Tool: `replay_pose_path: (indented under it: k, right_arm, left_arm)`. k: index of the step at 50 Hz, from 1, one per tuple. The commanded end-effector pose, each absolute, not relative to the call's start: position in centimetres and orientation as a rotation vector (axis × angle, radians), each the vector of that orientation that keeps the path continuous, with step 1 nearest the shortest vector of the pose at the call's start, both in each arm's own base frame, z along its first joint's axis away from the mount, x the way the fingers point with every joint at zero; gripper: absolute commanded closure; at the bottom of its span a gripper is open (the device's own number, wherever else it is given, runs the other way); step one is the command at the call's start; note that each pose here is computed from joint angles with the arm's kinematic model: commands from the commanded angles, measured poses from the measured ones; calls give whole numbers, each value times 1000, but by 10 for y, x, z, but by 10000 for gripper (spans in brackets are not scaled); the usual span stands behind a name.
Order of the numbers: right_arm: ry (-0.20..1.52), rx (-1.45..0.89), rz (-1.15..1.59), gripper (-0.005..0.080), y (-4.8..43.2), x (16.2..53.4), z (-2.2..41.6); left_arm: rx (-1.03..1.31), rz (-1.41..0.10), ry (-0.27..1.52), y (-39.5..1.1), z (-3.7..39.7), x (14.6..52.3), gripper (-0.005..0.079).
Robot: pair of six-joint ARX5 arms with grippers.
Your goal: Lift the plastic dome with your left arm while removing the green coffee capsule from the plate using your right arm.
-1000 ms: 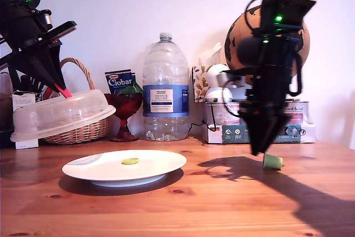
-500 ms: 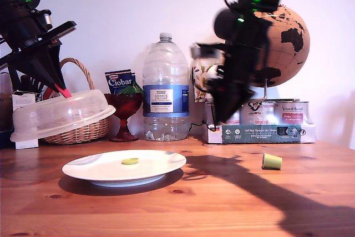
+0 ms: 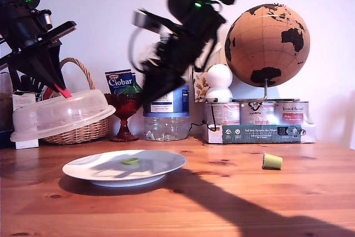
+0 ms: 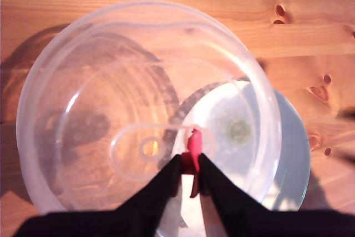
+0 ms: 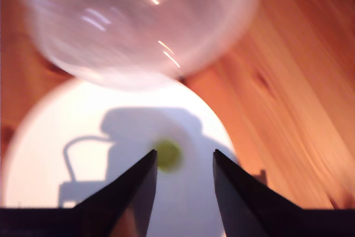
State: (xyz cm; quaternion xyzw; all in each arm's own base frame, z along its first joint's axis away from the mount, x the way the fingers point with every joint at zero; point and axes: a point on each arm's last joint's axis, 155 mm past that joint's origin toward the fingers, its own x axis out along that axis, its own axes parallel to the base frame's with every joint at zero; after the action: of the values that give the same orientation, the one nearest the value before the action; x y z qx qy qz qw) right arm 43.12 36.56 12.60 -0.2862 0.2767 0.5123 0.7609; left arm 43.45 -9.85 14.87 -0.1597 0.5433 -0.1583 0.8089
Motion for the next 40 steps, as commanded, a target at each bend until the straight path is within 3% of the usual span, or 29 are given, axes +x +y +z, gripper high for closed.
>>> replay_pose_path:
  k: [1, 18, 40]
  right_arm:
    - [617, -630, 1135, 473, 368, 430, 112]
    - [709, -631, 1173, 502, 371, 423, 65]
    - [716, -623, 1222, 507, 379, 421, 39]
  left_arm:
    - [-329, -360, 1117, -101, 165, 438, 764]
    - [-327, -362, 1112, -101, 165, 439, 764]
    - [-328, -366, 1107, -102, 166, 439, 764]
